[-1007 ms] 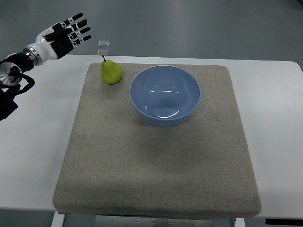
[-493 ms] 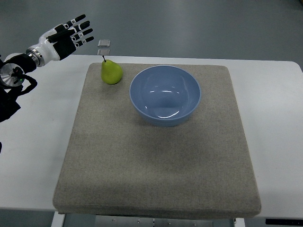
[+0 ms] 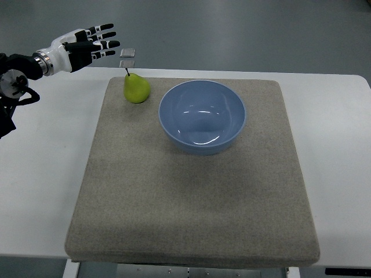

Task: Place pear in bowl with left hand
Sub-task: 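Reach the left hand down over the green pear and curl fingers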

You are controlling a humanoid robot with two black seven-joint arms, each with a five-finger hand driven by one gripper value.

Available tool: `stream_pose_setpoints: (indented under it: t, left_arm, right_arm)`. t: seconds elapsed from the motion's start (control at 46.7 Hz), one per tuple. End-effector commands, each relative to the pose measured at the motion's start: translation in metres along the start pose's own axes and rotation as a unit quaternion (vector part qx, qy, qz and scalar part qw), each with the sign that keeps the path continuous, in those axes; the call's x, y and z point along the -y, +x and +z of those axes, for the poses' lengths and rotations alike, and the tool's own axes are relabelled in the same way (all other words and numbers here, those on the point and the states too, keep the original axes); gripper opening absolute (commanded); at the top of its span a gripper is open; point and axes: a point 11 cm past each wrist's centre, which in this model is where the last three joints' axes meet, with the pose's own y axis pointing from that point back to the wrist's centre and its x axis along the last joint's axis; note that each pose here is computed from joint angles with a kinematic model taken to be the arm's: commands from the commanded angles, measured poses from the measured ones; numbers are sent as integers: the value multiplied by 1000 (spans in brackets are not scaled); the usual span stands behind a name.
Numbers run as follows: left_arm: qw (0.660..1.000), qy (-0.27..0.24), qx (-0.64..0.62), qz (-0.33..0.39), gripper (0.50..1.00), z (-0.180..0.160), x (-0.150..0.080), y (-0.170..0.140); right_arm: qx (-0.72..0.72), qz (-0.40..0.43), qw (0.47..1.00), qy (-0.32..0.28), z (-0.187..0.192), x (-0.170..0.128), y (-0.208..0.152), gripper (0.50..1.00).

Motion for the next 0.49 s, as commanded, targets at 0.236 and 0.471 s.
stream_pose_setpoints:
  t: [0.236, 0.471]
  left_arm:
    - [973, 29, 227, -37, 994, 15, 7, -15]
    - [918, 83, 371, -117, 994, 0, 18, -51]
  right_arm:
    - [0, 0, 1000, 0, 0, 0, 0, 926]
    - [0, 0, 1000, 0, 0, 0, 0, 926]
